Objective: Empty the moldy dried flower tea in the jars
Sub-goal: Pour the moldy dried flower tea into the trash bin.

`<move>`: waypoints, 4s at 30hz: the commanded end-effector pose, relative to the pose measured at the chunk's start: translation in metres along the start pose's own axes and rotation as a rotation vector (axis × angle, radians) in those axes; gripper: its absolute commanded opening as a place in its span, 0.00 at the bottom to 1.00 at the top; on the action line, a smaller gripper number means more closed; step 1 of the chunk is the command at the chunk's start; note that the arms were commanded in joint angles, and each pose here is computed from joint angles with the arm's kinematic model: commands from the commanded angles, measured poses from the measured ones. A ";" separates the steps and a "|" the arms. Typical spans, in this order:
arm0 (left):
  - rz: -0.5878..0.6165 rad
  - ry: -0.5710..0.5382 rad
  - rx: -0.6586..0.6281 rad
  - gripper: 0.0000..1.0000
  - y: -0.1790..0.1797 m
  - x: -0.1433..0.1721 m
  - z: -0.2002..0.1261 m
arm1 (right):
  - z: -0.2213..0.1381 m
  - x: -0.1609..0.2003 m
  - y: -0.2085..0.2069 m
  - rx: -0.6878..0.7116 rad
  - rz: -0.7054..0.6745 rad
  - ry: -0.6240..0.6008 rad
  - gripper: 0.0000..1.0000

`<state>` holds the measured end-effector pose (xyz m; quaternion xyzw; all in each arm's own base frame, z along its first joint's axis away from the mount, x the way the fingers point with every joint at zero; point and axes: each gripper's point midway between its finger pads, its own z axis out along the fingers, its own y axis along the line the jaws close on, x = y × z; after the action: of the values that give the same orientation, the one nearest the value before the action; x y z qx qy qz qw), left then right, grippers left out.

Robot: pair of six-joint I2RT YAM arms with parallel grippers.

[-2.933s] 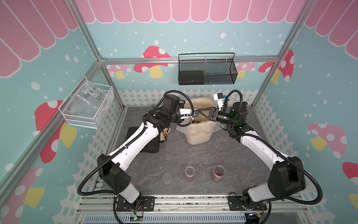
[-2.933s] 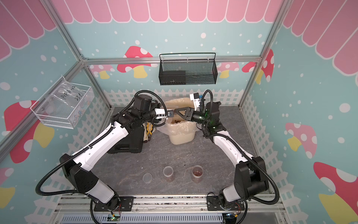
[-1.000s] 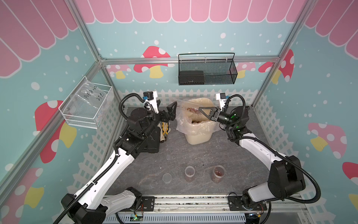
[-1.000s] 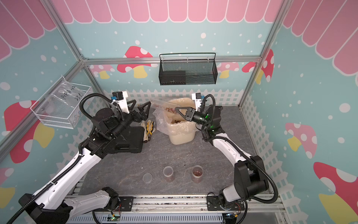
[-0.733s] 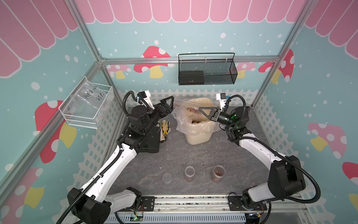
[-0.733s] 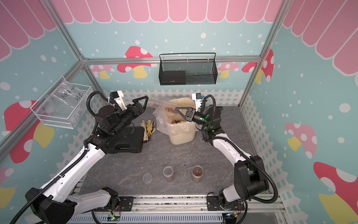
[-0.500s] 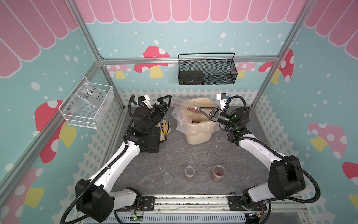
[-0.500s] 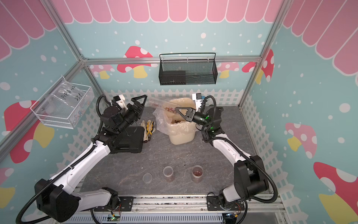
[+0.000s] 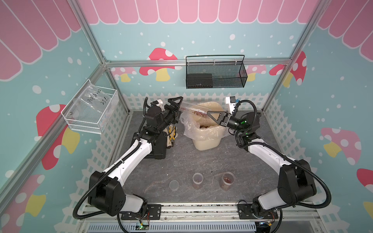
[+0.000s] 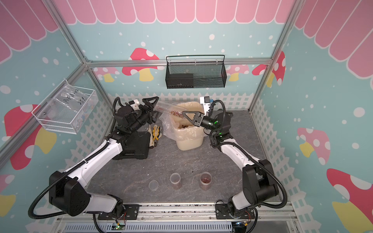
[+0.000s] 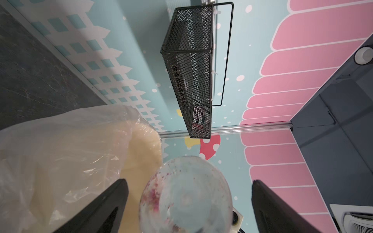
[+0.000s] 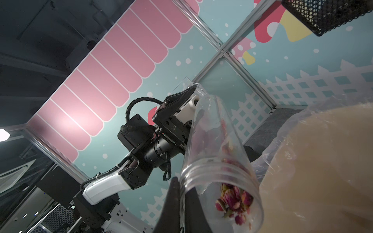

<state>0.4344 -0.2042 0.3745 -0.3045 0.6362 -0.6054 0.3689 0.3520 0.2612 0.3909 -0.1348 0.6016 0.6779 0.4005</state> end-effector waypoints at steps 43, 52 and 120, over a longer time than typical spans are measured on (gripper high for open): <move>0.335 -0.123 -0.063 0.24 -0.017 -0.020 0.028 | -0.055 -0.020 -0.015 0.458 -0.352 -0.133 0.79; 0.718 -0.122 -0.179 0.19 -0.025 -0.001 0.046 | -0.081 -0.010 -0.024 0.606 -0.447 -0.108 0.83; 1.147 -0.016 -0.289 0.00 -0.043 0.083 0.070 | -0.102 0.007 -0.031 0.691 -0.499 -0.064 0.88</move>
<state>0.4412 -0.3233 0.3979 0.0634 0.7717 -0.1388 0.6175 0.3379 0.1682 0.3479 -0.1067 0.7245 0.3266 0.5976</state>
